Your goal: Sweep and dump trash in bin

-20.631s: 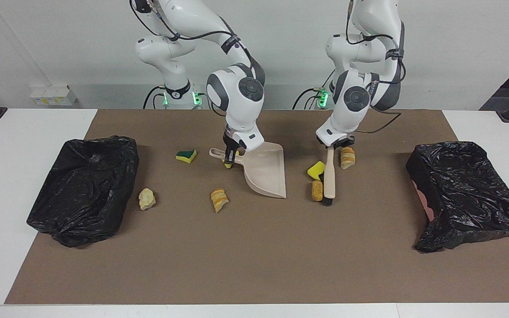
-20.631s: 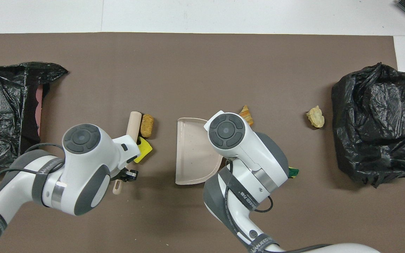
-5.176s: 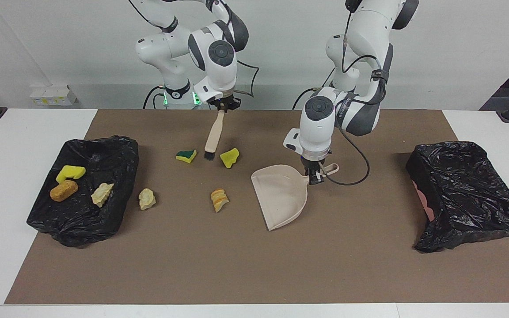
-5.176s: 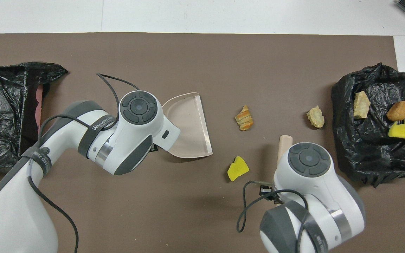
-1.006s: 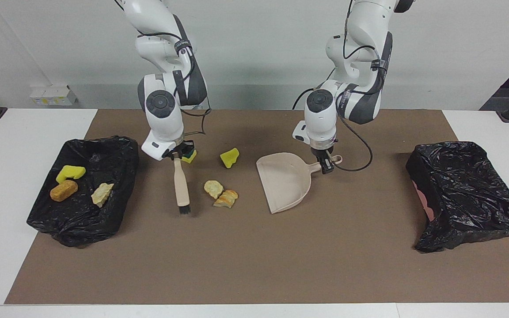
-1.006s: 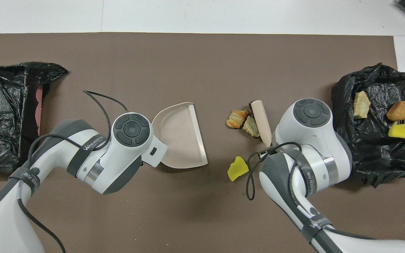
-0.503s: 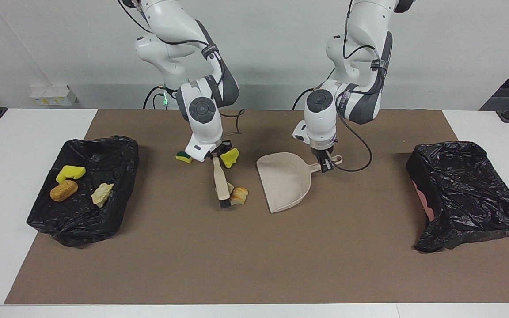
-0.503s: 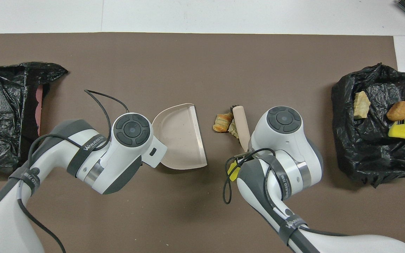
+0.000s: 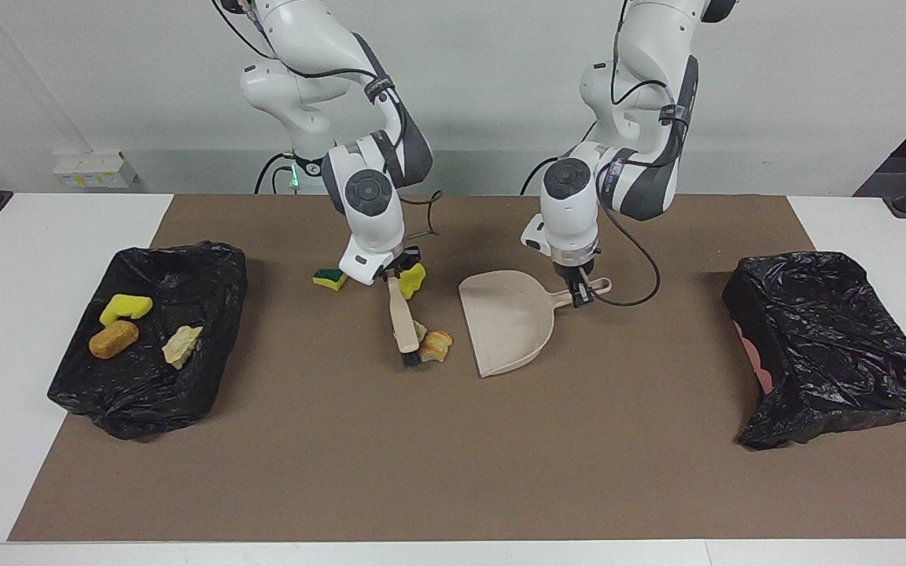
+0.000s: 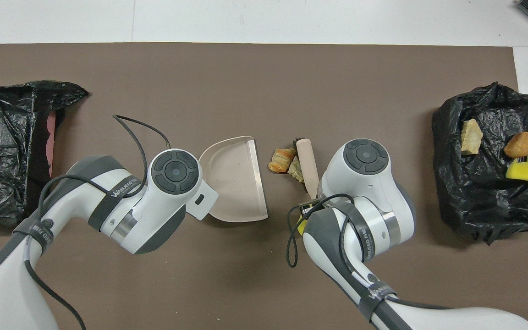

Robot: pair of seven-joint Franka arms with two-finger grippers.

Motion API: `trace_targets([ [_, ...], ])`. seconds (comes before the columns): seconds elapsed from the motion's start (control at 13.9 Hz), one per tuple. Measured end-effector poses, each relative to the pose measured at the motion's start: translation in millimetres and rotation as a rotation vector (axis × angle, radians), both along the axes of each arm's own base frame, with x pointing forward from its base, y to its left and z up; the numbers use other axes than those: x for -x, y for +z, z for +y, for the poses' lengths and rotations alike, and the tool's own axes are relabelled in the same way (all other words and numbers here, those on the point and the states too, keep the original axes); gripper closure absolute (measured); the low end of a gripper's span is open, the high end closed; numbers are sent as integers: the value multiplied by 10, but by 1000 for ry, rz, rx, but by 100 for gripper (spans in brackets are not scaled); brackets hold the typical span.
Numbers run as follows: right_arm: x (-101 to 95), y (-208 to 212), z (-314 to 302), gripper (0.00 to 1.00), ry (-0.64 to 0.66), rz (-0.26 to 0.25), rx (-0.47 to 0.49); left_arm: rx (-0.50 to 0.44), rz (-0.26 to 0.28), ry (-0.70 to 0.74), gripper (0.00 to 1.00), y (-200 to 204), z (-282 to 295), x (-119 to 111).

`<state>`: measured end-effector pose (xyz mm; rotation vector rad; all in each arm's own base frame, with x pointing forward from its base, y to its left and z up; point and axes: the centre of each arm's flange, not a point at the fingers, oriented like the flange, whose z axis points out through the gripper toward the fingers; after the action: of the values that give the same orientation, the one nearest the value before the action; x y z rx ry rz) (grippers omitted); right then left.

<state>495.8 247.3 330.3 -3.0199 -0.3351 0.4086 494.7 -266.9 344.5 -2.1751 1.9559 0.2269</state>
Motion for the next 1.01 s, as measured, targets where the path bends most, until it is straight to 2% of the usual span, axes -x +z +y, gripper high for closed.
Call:
trace_targets([
  [0.29, 246, 85, 661, 74, -37, 19, -163, -33, -22, -40, 69, 27, -30, 15],
  [0.43, 390, 183, 1002, 74, -56, 13, -200, -41, -27, -45, 69, 61, -34, 26],
  [0.58, 446, 375, 1168, 74, -71, 6, -211, -46, -27, -45, 69, 74, -34, 36],
  [0.72, 438, 581, 1012, 74, -80, 49, -194, -50, -27, -48, 69, 74, -34, 37],
  [0.86, 361, 730, 627, 74, -129, 113, -156, -58, -32, -58, 69, 76, -48, 44],
  [1.01, 281, 759, 220, 74, -210, 148, -39, -61, -33, -61, 69, 79, -55, 50],
])
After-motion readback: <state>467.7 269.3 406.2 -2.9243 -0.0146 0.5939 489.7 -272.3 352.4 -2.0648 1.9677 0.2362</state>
